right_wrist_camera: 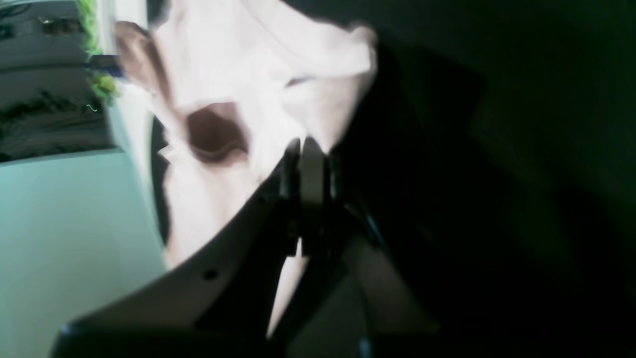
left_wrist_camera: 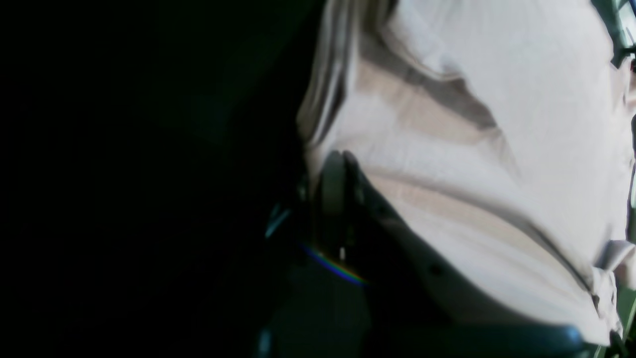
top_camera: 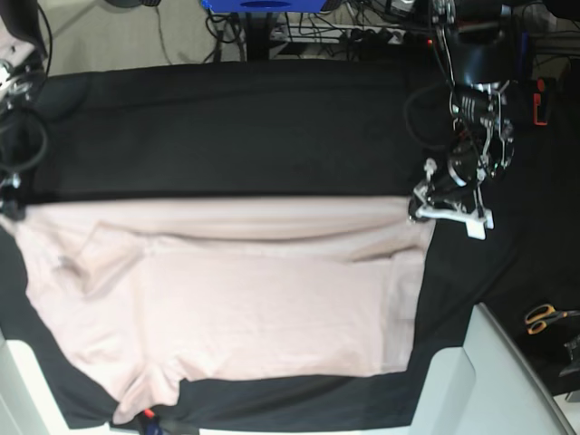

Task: Fold the T-shirt properly
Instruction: 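Pull the shirt back toward the robot with both grippers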

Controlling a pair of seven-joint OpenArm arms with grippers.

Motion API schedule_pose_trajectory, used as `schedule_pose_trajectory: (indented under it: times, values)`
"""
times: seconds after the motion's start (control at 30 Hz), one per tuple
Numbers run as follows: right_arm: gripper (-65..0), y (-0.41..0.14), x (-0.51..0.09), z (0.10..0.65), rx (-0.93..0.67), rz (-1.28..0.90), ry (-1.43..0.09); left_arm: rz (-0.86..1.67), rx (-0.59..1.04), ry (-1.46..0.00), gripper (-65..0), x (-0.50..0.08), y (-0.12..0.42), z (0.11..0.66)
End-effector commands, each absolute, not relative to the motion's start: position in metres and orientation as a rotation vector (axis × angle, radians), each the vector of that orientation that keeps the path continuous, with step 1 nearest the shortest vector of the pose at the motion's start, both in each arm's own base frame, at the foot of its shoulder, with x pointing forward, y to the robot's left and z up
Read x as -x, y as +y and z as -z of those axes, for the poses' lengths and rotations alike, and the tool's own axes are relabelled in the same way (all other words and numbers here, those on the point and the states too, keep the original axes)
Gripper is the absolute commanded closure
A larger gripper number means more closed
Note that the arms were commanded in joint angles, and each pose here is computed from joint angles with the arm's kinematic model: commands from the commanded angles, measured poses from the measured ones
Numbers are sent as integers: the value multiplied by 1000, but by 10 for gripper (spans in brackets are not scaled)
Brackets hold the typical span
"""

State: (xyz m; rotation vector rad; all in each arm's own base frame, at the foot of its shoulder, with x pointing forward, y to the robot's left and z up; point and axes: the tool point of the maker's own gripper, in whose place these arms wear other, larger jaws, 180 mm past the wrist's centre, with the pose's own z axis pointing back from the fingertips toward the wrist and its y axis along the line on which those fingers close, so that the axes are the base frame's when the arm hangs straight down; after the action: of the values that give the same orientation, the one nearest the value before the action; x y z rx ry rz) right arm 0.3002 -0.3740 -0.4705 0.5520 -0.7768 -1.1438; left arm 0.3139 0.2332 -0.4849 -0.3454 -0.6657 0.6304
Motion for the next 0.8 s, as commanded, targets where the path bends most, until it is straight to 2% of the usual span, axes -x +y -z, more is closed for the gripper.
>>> schedule_pose_trajectory:
  times: [0.0, 0.3, 0.77]
  values:
    - [-6, -403, -304, 446, -516, 1127, -864, -616, 316, -699, 0, -323, 248, 469]
    - [-6, -388, -251, 444, -424, 994, -781, -561, 268, -693, 0, -270, 246, 455]
    - [-6, -378, -165, 453, -337, 999, -648, -503, 215, -596, 0, -179, 238, 461]
